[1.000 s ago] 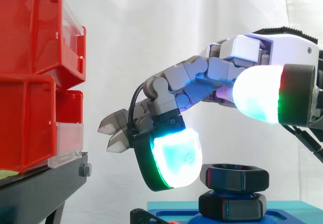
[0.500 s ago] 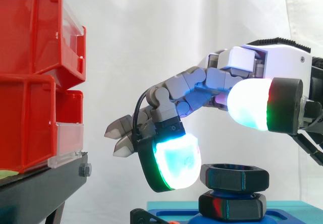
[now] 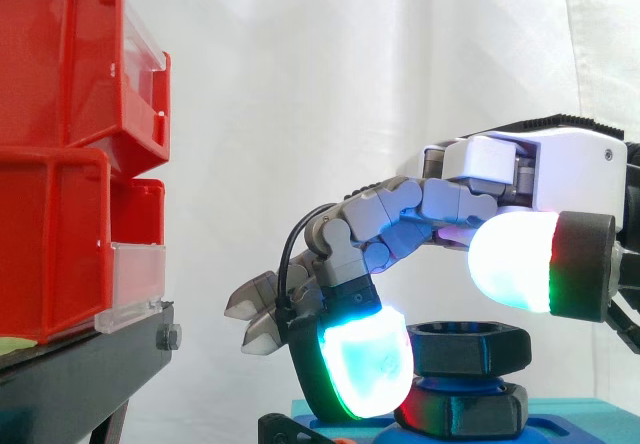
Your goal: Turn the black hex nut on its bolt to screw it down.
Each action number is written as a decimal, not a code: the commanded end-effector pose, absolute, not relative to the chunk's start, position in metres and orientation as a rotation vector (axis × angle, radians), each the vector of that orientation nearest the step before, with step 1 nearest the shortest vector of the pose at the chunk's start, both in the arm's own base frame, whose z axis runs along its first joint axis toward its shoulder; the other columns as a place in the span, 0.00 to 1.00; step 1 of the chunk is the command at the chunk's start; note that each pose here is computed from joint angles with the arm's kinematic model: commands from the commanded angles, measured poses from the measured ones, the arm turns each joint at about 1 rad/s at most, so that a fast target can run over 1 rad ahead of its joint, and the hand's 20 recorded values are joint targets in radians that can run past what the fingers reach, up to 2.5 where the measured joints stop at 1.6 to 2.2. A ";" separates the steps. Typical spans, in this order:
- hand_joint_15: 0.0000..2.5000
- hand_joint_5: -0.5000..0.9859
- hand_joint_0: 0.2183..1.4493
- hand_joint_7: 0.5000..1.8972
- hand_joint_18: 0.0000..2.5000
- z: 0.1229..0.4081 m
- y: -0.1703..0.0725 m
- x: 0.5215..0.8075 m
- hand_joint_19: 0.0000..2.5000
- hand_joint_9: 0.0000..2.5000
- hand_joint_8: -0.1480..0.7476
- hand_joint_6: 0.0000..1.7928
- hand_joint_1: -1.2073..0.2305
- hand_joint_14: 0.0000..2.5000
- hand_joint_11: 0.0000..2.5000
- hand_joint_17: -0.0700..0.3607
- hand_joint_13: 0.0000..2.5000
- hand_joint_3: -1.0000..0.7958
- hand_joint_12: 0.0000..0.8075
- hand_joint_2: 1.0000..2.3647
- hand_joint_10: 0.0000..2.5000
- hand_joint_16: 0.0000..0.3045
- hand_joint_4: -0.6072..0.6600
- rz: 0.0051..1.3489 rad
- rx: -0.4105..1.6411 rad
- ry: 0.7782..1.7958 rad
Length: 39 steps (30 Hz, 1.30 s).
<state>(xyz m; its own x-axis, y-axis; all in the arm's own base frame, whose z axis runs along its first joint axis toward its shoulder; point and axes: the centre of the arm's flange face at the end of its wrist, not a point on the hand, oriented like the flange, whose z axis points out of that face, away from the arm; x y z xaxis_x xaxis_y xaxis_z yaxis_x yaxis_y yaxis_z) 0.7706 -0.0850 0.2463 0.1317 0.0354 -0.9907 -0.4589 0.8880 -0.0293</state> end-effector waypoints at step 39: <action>0.01 0.32 0.23 0.64 0.22 0.254 -0.173 0.754 0.12 0.30 0.45 0.36 0.76 0.00 0.02 0.45 0.23 0.28 0.39 0.00 0.00 0.18 0.59 0.360 -0.408 1.321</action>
<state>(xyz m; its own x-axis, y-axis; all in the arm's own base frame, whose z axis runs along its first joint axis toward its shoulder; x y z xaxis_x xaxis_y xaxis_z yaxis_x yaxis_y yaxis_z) 0.7527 -0.1711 0.2521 0.1945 0.0173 -0.9808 -0.4752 0.8763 -0.0788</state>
